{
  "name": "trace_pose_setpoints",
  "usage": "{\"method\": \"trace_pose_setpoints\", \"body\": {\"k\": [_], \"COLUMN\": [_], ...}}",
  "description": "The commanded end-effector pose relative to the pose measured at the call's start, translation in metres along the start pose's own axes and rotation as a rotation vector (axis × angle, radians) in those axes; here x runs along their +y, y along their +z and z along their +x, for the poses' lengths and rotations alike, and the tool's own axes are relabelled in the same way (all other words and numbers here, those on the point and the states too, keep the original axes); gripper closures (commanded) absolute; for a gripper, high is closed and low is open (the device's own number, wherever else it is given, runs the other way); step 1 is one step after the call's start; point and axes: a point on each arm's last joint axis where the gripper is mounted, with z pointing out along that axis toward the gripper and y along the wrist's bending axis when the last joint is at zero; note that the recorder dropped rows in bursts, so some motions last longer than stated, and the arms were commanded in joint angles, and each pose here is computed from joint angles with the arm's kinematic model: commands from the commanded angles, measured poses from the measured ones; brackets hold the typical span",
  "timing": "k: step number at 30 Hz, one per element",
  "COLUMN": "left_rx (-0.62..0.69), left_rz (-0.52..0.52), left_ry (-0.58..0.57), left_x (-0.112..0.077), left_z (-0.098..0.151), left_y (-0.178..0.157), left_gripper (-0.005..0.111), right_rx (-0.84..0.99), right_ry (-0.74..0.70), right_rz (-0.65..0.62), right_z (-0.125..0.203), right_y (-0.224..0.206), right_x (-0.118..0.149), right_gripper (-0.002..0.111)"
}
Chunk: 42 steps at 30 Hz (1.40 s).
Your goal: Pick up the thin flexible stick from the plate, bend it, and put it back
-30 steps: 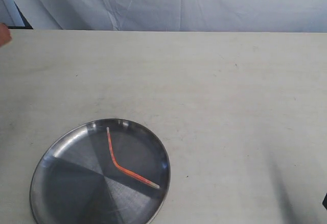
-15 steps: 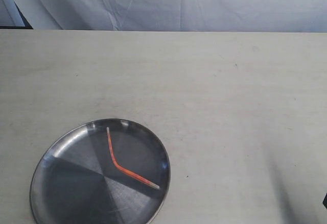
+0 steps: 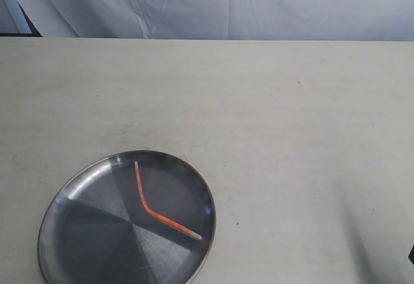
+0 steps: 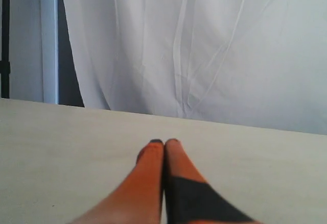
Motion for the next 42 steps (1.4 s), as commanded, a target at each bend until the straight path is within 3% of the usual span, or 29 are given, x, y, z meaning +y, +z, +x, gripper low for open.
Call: {"method": "trace_pose_setpoints", "body": {"k": [1, 7, 17, 22, 34, 42], "left_rx": [-0.045, -0.097, 0.085, 0.098, 0.154, 0.159], "left_rz": [0.025, 0.051, 0.085, 0.088, 0.105, 0.011], "left_ry": [-0.056, 0.006, 0.013, -0.009, 0.122, 0.136], "left_x": [-0.001, -0.003, -0.004, -0.004, -0.004, 0.001], "left_z": [0.002, -0.002, 0.014, 0.015, 0.021, 0.021], "left_y": [-0.005, -0.006, -0.006, -0.006, -0.007, -0.006], "left_gripper": [0.107, 0.107, 0.107, 0.107, 0.107, 0.107], "right_rx": [-0.019, -0.019, -0.019, -0.019, -0.019, -0.018], "right_ry": [0.001, 0.001, 0.001, 0.001, 0.001, 0.003], "right_rz": [0.004, 0.004, 0.004, 0.004, 0.004, 0.003], "right_z": [-0.001, -0.001, -0.001, -0.001, -0.001, -0.001], "right_y": [0.000, 0.000, 0.000, 0.000, 0.000, 0.000], "right_x": [0.000, 0.000, 0.000, 0.000, 0.000, 0.000], "right_gripper": [0.109, 0.109, 0.109, 0.109, 0.109, 0.109]}}
